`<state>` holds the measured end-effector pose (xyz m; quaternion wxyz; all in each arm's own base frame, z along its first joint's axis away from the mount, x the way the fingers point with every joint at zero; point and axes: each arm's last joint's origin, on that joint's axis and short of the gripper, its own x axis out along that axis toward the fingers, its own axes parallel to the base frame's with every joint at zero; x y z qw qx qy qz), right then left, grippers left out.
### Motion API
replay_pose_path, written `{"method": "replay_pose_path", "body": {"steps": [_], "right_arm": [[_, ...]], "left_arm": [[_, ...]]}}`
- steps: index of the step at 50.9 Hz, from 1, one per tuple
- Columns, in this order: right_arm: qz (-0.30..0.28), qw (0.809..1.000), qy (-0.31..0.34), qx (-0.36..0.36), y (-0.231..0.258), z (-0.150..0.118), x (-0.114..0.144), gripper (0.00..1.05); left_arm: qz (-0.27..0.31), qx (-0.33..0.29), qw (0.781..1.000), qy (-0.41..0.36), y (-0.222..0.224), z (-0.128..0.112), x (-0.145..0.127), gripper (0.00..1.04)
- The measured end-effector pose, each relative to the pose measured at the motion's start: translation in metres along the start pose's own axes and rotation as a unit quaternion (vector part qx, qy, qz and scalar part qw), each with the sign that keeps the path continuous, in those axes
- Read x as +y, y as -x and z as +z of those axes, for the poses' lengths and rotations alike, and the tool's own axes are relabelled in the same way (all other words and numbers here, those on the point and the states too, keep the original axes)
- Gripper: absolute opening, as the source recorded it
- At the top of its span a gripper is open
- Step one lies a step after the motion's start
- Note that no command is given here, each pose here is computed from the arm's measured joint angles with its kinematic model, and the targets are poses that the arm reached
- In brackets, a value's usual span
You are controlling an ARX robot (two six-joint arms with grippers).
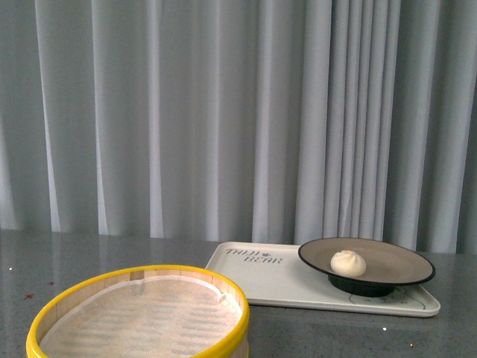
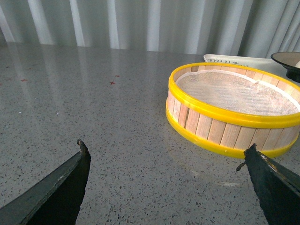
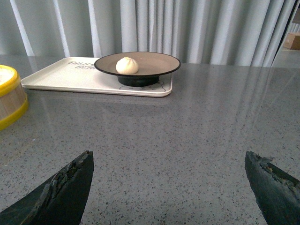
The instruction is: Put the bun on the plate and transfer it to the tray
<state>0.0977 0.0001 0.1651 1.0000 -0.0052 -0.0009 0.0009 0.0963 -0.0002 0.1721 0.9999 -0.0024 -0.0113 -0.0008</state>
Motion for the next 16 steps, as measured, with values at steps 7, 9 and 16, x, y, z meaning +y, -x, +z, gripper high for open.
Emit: {"method": "replay_pose_path", "body": {"steps": [7, 9, 16], "right_arm": [[0.000, 1.000, 0.000, 0.000, 0.0000, 0.0000, 0.0000, 0.96], [0.000, 1.000, 0.000, 0.000, 0.0000, 0.0000, 0.0000, 0.96], [0.000, 1.000, 0.000, 0.000, 0.0000, 0.0000, 0.0000, 0.96]], "left_arm": [[0.000, 0.000, 1.000, 0.000, 0.0000, 0.0000, 0.0000, 0.98], [0.000, 0.000, 1.000, 0.000, 0.0000, 0.0000, 0.0000, 0.98], [0.000, 0.000, 1.000, 0.000, 0.0000, 0.0000, 0.0000, 0.98]]}}
